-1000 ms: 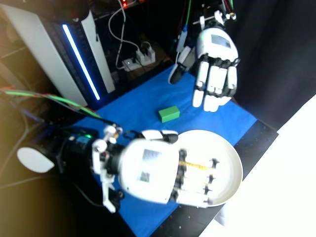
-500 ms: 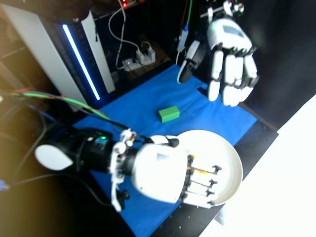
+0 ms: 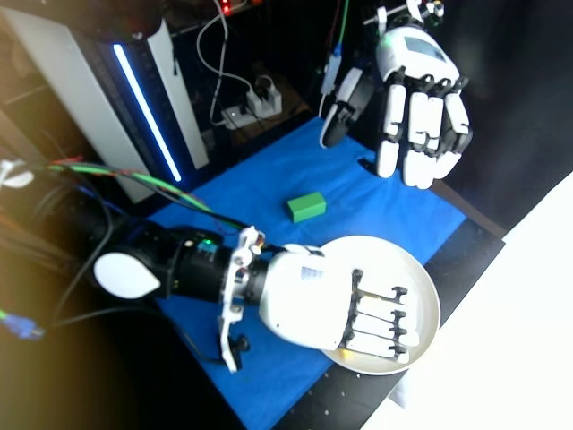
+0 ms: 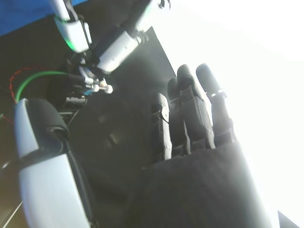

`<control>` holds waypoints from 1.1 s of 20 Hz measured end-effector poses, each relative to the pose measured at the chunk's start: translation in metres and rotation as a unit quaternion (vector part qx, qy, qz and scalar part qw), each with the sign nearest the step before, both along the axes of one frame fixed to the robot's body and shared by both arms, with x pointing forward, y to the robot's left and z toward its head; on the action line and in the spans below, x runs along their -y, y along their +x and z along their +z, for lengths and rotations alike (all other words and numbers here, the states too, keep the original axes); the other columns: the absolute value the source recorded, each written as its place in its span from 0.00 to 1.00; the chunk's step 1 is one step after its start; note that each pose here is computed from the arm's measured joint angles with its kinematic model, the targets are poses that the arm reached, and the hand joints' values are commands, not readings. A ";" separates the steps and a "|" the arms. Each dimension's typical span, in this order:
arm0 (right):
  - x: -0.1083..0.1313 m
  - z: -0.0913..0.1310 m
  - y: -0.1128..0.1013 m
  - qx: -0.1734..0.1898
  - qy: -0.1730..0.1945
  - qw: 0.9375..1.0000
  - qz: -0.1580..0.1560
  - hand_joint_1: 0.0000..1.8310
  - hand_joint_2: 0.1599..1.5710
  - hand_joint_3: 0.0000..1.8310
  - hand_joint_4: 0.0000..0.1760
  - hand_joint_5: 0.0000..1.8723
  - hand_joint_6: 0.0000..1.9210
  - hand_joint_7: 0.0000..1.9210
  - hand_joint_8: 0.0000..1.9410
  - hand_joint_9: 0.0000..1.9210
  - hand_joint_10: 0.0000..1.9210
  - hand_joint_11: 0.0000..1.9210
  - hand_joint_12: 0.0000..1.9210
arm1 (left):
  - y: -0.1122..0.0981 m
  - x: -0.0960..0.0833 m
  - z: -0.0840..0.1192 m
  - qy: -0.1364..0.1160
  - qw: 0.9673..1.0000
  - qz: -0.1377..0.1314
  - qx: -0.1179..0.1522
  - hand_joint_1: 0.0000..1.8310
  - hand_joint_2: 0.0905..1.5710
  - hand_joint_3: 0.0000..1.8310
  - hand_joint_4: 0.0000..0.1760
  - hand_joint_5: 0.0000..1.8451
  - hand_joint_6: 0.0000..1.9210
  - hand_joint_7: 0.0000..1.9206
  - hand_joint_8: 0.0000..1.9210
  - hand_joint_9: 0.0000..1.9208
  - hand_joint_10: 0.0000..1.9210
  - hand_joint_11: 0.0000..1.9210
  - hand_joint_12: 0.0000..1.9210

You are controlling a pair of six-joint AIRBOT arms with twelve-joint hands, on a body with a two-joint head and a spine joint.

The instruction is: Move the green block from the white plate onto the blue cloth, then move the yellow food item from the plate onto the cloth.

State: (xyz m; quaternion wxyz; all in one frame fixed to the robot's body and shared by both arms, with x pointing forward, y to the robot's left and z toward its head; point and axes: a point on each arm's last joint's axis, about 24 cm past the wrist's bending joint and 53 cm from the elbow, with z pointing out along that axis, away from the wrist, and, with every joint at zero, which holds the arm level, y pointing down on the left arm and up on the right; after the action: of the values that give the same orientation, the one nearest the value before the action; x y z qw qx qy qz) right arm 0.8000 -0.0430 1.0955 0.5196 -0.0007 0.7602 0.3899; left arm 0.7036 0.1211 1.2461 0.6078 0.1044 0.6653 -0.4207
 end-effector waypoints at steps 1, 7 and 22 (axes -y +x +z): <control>0.000 0.000 0.000 0.000 0.000 1.000 -0.001 0.51 0.48 0.00 0.00 0.20 0.00 0.31 0.00 0.30 0.03 0.09 0.60 | 0.000 0.000 0.002 -0.001 1.000 0.000 0.001 0.48 0.43 0.00 0.48 0.17 0.00 0.21 0.01 0.26 0.01 0.03 0.62; 0.007 -0.001 0.004 -0.001 -0.004 1.000 -0.009 0.64 0.58 0.00 0.00 0.34 0.00 0.46 0.00 0.47 0.01 0.26 0.53 | -0.001 0.001 0.003 -0.004 1.000 -0.002 0.004 0.46 0.41 0.00 0.45 0.17 0.00 0.23 0.01 0.28 0.01 0.05 0.62; 0.004 0.011 0.004 0.024 0.003 1.000 0.005 0.68 0.67 0.00 0.00 0.58 0.36 0.51 0.57 0.60 0.07 0.35 0.71 | -0.001 0.001 0.004 -0.011 1.000 -0.002 0.001 0.44 0.45 0.01 0.36 0.15 0.00 0.21 0.00 0.27 0.01 0.03 0.62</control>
State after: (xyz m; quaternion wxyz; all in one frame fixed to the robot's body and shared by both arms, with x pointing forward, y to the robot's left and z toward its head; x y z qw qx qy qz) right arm 0.8043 -0.0468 1.1069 0.5358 -0.0122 0.7466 0.3942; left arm 0.7024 0.1201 1.2497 0.6086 0.1000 0.6600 -0.4290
